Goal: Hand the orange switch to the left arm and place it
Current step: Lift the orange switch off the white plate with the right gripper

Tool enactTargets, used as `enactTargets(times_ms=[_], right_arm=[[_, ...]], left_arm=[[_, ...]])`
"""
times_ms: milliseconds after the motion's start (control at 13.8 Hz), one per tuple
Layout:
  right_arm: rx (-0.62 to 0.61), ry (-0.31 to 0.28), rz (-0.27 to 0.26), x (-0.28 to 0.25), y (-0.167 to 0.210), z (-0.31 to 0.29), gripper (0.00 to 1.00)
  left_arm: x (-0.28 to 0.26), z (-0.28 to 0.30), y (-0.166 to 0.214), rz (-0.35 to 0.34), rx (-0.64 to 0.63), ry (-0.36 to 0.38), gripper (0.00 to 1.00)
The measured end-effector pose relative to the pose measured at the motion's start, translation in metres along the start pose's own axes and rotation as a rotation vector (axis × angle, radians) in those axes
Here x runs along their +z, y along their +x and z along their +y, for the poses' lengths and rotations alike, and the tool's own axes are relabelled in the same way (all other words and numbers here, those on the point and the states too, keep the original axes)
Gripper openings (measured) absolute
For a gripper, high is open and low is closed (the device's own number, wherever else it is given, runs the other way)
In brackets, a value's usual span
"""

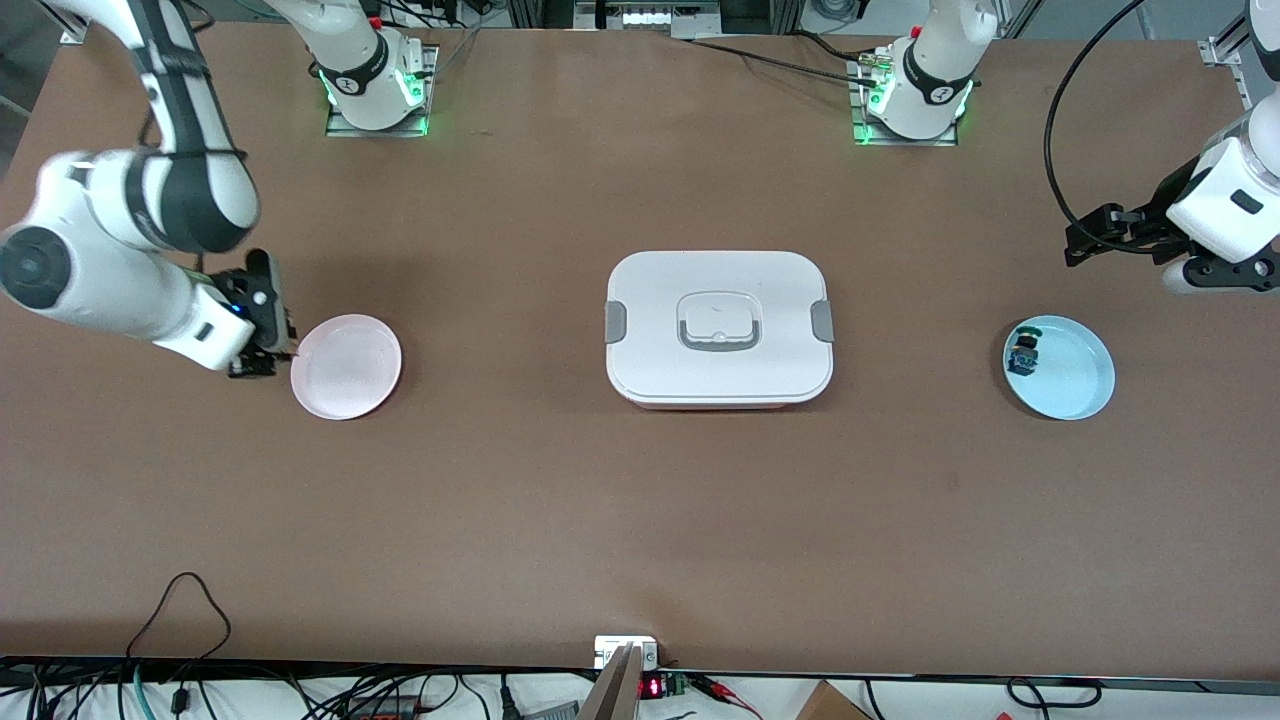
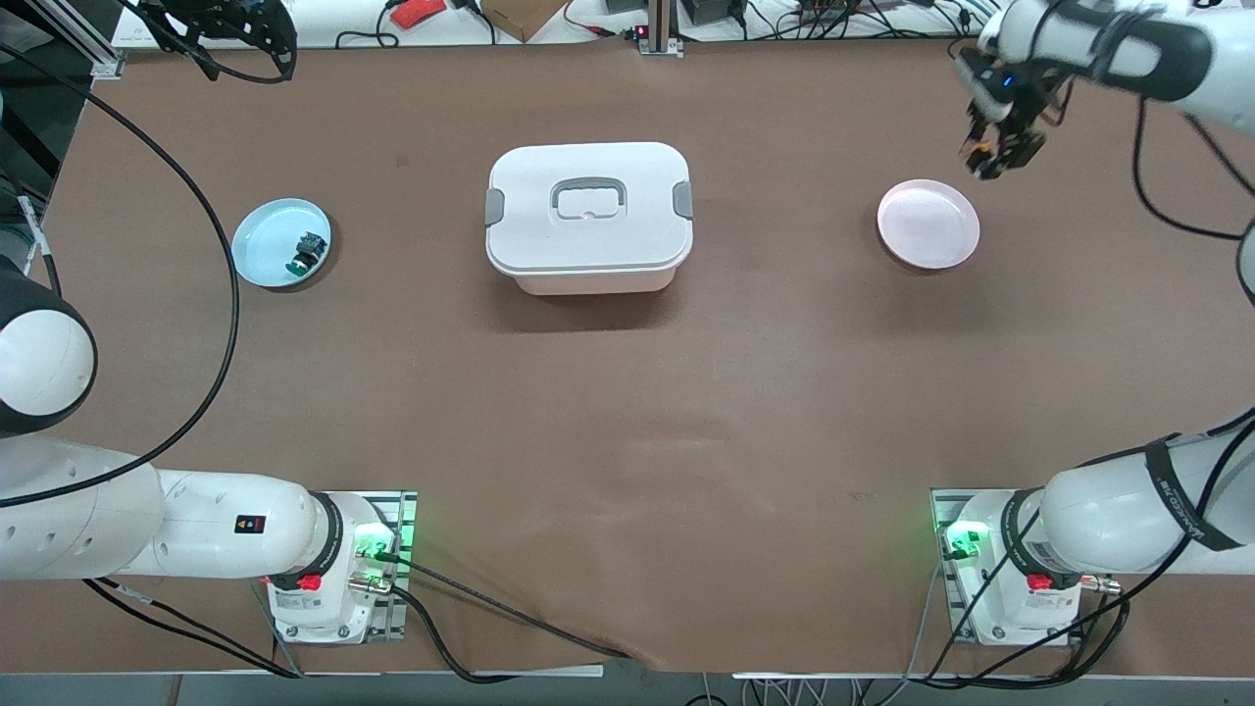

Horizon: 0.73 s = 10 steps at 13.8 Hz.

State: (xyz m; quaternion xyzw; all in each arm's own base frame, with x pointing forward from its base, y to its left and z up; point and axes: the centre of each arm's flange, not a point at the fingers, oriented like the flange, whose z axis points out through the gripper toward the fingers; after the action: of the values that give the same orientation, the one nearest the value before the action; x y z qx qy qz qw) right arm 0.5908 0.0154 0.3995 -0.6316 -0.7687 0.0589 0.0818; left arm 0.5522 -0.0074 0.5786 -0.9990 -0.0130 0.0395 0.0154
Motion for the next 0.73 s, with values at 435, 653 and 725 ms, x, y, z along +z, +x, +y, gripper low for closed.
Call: enactTargets(times_ms=[435, 653, 725], right_arm=[[0.001, 0.023, 0.004, -0.106, 0.005, -0.027, 0.72], [0.001, 0.033, 0.071, -0.094, 0.011, -0.020, 0.72], [0.001, 0.030, 0.131, -0.091, 0.017, -0.017, 0.72]], left_arm=[[0.000, 0.000, 0.000, 0.000, 0.000, 0.000, 1.00], [0.000, 0.000, 0.000, 0.000, 0.000, 0.000, 1.00], [0.000, 0.000, 0.000, 0.000, 0.000, 0.000, 1.00]])
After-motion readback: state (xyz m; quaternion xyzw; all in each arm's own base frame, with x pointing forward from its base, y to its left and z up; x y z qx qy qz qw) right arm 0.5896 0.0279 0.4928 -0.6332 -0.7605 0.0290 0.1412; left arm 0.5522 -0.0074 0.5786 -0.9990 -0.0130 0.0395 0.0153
